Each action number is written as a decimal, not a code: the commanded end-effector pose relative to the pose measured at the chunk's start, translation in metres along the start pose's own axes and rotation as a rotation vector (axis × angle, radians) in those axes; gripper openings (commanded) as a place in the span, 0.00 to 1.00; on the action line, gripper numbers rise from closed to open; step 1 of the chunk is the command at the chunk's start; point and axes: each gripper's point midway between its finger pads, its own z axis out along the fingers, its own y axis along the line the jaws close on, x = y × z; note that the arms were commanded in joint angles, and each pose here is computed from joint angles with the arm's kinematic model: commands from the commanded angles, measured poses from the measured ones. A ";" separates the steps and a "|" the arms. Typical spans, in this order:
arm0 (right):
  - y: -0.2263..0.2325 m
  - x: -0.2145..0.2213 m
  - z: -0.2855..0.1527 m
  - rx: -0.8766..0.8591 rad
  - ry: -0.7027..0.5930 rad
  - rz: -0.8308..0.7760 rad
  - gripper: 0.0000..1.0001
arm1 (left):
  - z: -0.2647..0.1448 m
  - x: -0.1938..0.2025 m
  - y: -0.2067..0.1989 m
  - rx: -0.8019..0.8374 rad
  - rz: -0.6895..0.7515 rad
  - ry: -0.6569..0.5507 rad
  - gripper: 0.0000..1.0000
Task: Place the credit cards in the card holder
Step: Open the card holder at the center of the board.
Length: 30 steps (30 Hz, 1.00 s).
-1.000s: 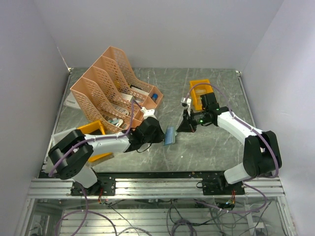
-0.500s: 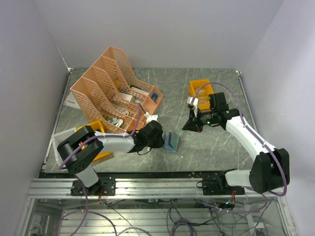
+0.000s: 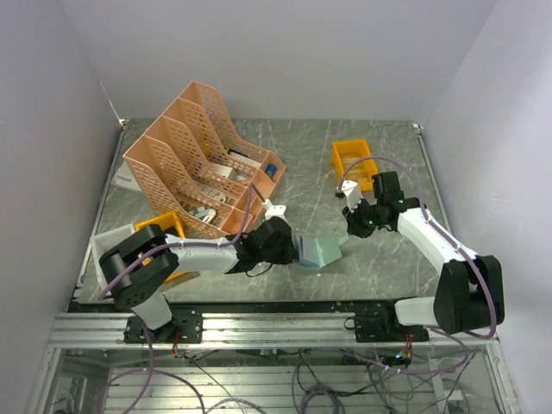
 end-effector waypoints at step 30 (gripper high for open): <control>0.105 -0.030 0.001 -0.441 -0.205 -0.322 0.38 | -0.021 -0.020 -0.073 0.321 0.019 -0.107 0.07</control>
